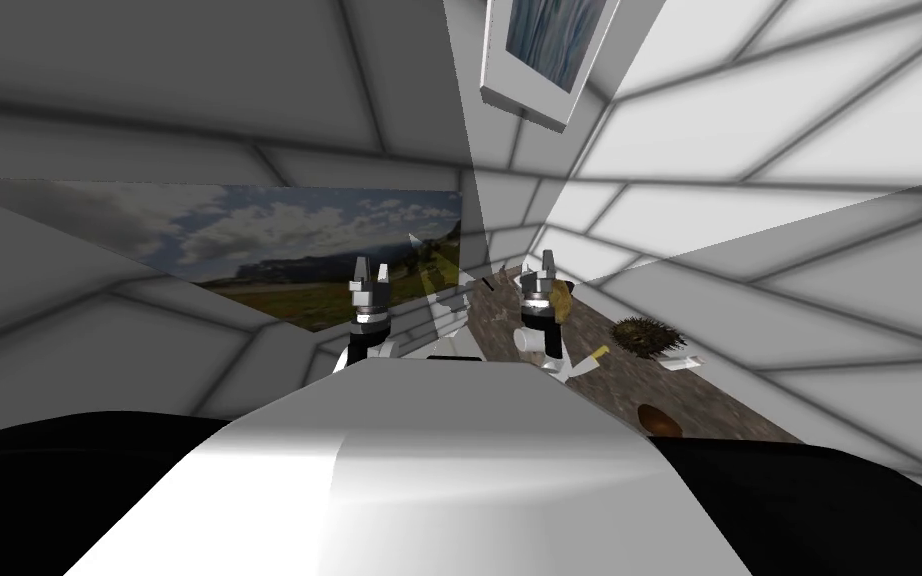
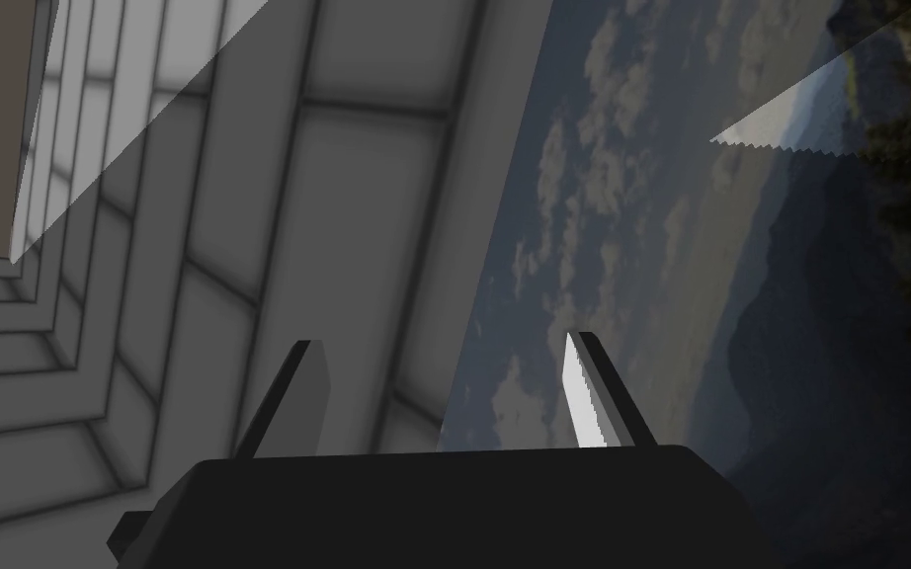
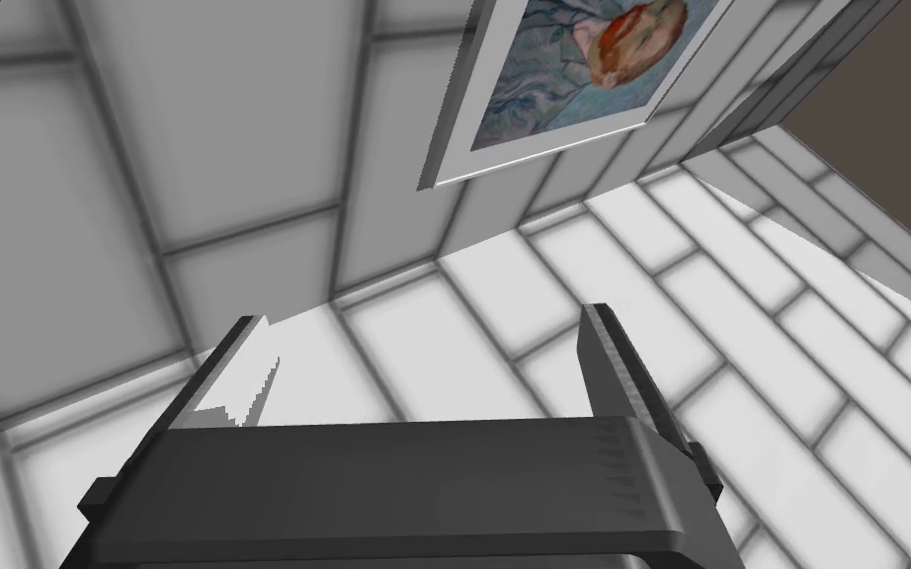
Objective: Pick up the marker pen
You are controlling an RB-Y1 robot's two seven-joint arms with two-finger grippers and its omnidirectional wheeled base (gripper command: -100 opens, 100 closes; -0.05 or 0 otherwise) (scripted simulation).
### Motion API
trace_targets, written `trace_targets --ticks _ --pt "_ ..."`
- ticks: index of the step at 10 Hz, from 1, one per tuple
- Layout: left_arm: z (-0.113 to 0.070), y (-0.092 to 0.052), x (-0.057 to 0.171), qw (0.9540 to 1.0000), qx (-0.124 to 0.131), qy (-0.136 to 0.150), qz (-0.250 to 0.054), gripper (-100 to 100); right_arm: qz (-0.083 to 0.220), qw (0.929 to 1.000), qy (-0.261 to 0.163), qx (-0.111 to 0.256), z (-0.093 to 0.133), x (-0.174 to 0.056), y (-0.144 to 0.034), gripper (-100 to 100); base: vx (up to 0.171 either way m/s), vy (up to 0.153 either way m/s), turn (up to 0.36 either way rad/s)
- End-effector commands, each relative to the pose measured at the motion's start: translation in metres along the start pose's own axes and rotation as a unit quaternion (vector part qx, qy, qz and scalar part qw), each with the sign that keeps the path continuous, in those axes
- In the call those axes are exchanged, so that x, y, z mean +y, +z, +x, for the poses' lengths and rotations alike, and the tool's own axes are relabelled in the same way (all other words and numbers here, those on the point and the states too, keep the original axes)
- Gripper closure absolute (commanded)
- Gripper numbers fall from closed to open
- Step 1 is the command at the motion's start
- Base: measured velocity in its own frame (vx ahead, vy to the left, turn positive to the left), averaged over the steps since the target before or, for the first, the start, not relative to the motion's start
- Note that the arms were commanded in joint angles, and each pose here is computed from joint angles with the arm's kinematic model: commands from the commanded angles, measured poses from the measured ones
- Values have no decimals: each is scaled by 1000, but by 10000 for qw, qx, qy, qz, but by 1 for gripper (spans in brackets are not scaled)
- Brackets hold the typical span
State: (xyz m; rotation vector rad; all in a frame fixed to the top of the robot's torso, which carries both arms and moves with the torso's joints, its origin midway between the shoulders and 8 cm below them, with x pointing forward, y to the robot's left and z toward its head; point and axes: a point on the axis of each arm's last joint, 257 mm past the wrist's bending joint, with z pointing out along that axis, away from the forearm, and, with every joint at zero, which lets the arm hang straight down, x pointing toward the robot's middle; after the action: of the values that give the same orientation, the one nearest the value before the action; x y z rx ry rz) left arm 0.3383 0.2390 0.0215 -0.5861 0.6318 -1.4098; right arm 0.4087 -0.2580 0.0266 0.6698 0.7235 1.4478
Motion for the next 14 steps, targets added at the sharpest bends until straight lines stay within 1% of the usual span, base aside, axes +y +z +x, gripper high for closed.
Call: trace_targets --ticks 1,2,3,4,5,6,7,8,9,10,11,12,13,14 --pt "0 0 0 10000 0 0 0 0 119 9999 85 8 -2 -11 6 -100 -21 31 -37" --pt "0 0 0 10000 0 0 0 0 334 9991 250 13 -4 -29 12 -100 -17 33 -54" --pt "0 0 0 10000 0 0 0 0 464 9980 419 0 -7 -41 18 -100 -26 53 -86" --pt "0 0 0 10000 0 0 0 0 563 9975 428 12 -6 -50 21 -100 -24 47 -32" --pt "0 0 0 10000 0 0 0 0 732 9955 600 -15 -10 -63 25 -100 -22 36 -39" --pt "0 0 0 10000 0 0 0 0 797 9949 612 1 -8 -70 30 -100 -18 24 -26" --pt "0 0 0 10000 0 0 0 0 976 9920 796 -25 -11 -85 36 -100 -22 30 -48" --pt "0 0 0 10000 0 0 0 0 1043 9913 800 -24 -11 -91 37 -100 -18 26 -26" --pt "0 0 0 10000 0 0 0 0 1222 9875 989 -60 -14 -105 44 -100 -16 24 -45" --pt "0 0 0 10000 0 0 0 0 1296 9866 992 -60 -14 -112 45 -100 -14 25 -18" --pt "0 0 0 10000 0 0 0 0 1456 9822 1184 -111 -18 -125 50 -100 -17 25 -28" --pt "0 0 0 10000 0 0 0 0 1553 9806 1189 -110 -17 -133 52 -100 -16 22 -17" --pt "0 0 0 10000 0 0 0 0 1710 9753 1390 -152 -20 -143 58 -100 -19 23 -31" --pt "0 0 0 10000 0 0 0 0 1814 9734 1390 -173 -20 -153 58 -100 -11 19 -12"
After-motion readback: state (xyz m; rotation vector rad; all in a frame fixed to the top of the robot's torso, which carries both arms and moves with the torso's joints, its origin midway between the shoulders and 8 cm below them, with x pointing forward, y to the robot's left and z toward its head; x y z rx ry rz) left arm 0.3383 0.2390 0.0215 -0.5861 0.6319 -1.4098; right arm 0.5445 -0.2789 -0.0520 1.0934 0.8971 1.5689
